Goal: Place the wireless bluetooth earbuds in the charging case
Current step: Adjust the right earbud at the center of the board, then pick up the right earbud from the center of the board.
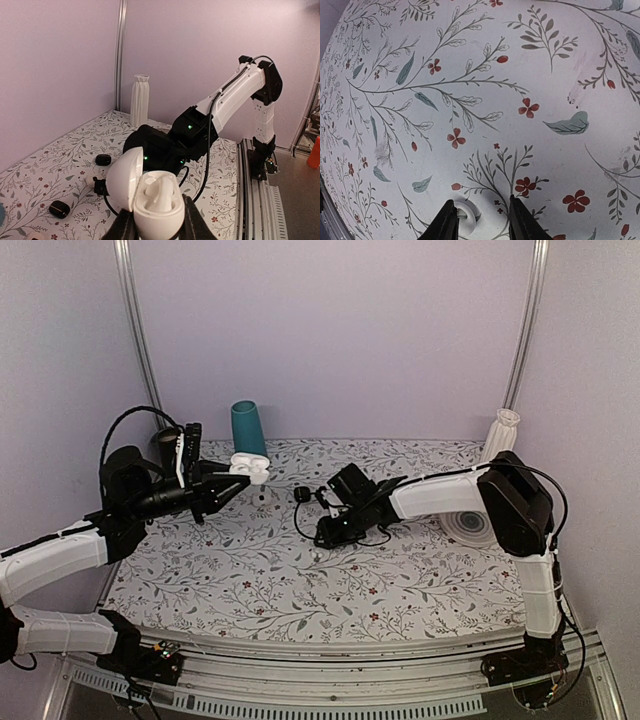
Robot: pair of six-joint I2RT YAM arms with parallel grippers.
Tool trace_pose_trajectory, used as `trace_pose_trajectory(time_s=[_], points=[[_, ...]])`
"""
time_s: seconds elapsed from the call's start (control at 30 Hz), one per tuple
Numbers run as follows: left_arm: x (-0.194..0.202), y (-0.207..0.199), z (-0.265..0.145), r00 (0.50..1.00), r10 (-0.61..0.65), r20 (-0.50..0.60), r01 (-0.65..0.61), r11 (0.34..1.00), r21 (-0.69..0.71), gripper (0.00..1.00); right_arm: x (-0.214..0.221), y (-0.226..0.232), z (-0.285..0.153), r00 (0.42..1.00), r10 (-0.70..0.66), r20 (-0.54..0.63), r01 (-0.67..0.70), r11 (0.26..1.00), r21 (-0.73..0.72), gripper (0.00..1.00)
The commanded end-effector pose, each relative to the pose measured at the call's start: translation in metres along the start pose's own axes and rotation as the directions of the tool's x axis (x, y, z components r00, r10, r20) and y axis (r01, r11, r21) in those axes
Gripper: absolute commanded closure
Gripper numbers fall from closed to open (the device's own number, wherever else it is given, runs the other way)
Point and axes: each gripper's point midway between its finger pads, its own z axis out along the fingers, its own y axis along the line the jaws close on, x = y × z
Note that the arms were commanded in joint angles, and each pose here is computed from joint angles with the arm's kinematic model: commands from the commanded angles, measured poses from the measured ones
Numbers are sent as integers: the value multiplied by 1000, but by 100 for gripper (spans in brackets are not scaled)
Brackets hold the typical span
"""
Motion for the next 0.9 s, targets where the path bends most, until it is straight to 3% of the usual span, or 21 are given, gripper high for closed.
trace_pose_trajectory(time_s=[0.0, 0.23, 0.87], points=[[0, 2, -2, 1000, 2, 8, -2, 1000, -4, 100, 11, -9, 2, 998, -61, -12, 61, 997, 55, 65], [1, 3, -1, 1000, -1, 5, 1, 1000, -6, 100, 27, -5, 3, 994, -105, -40, 109, 987, 122, 65], [2, 3, -1, 1000, -6, 3, 6, 1000, -1, 100, 47, 32, 0, 996, -69, -60, 71, 997, 31, 65]])
